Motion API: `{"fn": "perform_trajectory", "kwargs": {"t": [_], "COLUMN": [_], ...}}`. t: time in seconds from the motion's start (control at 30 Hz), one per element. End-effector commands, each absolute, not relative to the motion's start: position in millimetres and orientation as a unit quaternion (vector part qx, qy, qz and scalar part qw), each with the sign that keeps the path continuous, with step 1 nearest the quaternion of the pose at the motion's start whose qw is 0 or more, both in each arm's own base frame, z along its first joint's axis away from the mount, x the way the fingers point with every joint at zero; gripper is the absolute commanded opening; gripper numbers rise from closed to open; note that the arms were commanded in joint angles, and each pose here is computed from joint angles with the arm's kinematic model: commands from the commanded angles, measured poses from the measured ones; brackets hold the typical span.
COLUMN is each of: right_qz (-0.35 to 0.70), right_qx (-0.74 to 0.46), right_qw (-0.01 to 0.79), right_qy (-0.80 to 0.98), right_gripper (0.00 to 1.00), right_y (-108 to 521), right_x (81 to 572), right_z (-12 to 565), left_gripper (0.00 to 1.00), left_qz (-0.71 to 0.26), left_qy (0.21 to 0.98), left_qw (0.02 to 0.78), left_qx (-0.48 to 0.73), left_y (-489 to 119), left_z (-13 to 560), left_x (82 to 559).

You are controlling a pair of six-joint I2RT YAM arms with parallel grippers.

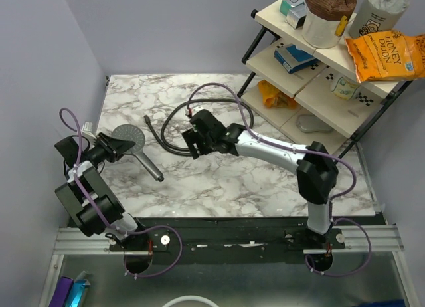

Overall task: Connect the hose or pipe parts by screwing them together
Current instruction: Pick up the bathroom fixture from the center of the board.

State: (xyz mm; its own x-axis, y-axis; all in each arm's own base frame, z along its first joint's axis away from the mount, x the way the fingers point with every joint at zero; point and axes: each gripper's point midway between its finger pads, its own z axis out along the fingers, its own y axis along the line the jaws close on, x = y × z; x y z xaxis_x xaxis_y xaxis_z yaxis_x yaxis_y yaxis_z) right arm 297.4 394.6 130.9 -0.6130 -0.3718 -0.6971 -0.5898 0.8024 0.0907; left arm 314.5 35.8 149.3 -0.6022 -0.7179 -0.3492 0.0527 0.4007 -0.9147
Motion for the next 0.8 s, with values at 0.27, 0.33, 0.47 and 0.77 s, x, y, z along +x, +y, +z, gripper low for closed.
{"fn": "perform_trajectory", "kwargs": {"t": [0.27, 0.33, 0.47, 0.77], "right_qz": [0.122, 0.126, 0.134, 0.144], "right_qx": [-0.396, -0.396, -0.396, -0.399], "right_qw": [0.290, 0.284, 0.284, 0.282], "right_qy": [0.863, 0.864, 0.863, 0.861], "right_gripper": [0.54, 0.53, 0.53, 0.62], "right_y": [428.9, 430.8, 438.8, 451.6], "right_x": [308.9, 309.4, 313.2, 325.9], "right_z": [74.1, 69.5, 63.3, 52.3], "left_gripper": [0.00, 0.00, 0.00, 0.00], "left_qz": [-0.530, -0.532, -0.537, -0.588], "left_qy": [0.734, 0.733, 0.736, 0.720], "left_qw": [0.391, 0.391, 0.381, 0.342], "left_qx": [-0.167, -0.166, -0.159, -0.138], "left_y": [29.3, 27.6, 23.6, 7.6], "left_z": [179.5, 181.8, 181.5, 194.8], "left_x": [302.7, 299.1, 293.0, 265.2]}}
